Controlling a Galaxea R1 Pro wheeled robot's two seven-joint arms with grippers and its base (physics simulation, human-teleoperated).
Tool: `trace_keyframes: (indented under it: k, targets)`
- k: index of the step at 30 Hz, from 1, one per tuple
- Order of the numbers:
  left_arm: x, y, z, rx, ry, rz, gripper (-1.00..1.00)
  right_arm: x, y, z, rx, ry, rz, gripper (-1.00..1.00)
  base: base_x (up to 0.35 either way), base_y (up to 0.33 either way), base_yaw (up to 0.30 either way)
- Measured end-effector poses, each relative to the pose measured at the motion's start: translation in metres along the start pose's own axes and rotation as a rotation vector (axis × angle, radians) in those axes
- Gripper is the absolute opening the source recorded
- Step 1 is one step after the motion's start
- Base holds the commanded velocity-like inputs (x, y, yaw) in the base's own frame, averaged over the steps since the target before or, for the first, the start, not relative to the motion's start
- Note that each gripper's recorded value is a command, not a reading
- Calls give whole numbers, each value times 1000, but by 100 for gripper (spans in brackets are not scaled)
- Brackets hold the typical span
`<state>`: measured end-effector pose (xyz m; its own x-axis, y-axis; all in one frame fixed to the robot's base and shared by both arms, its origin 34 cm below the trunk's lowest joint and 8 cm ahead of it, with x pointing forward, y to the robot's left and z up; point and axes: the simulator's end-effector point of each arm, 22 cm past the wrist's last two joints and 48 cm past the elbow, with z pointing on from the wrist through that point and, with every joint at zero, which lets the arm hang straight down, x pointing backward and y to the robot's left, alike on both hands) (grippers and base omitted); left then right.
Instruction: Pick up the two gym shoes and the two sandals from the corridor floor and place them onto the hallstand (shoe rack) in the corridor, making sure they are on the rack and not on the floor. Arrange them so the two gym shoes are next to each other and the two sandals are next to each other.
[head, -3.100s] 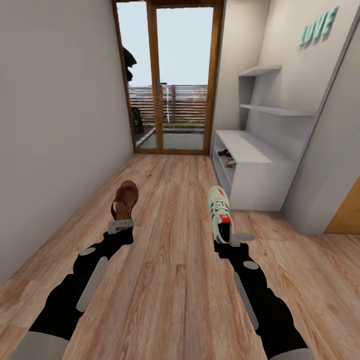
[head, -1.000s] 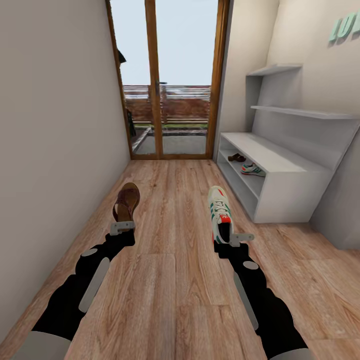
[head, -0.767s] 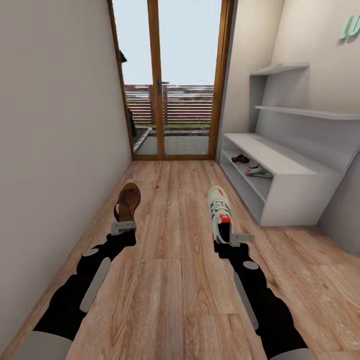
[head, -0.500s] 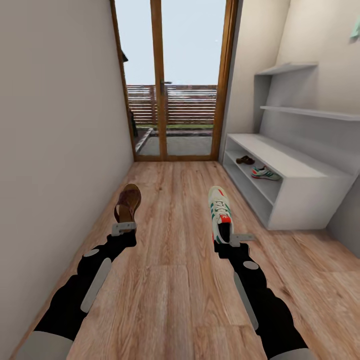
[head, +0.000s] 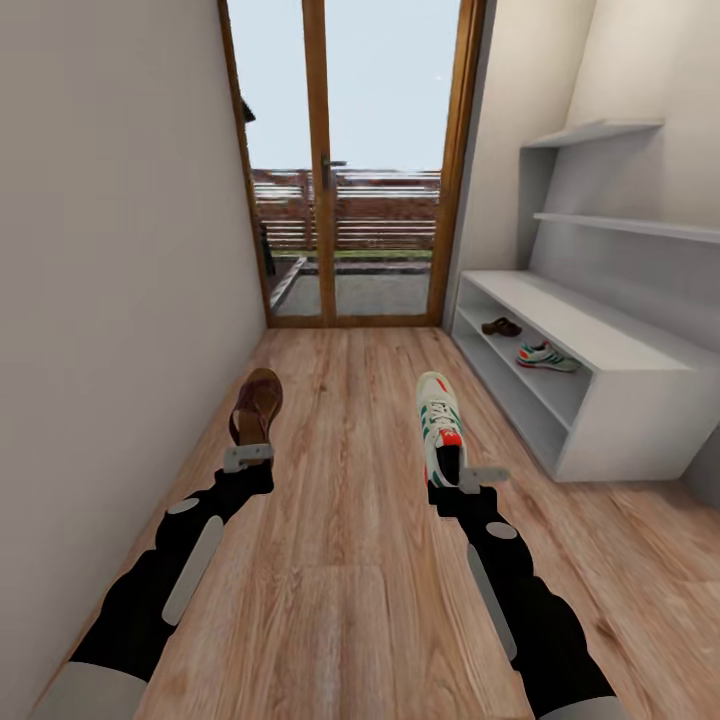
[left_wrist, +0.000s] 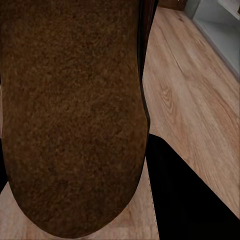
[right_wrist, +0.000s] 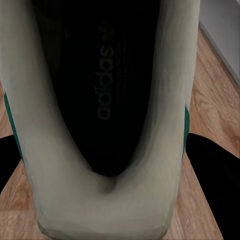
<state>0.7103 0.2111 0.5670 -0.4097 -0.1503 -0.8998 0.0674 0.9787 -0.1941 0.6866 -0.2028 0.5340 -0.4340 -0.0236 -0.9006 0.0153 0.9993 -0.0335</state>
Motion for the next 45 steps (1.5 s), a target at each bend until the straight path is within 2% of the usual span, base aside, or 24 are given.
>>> trace_keyframes:
  k: [45]
  targets:
    - [-5, -6, -2, 8, -10, -4, -100, -5, 0, -3, 0, -10, 0, -100, 345, 0, 0]
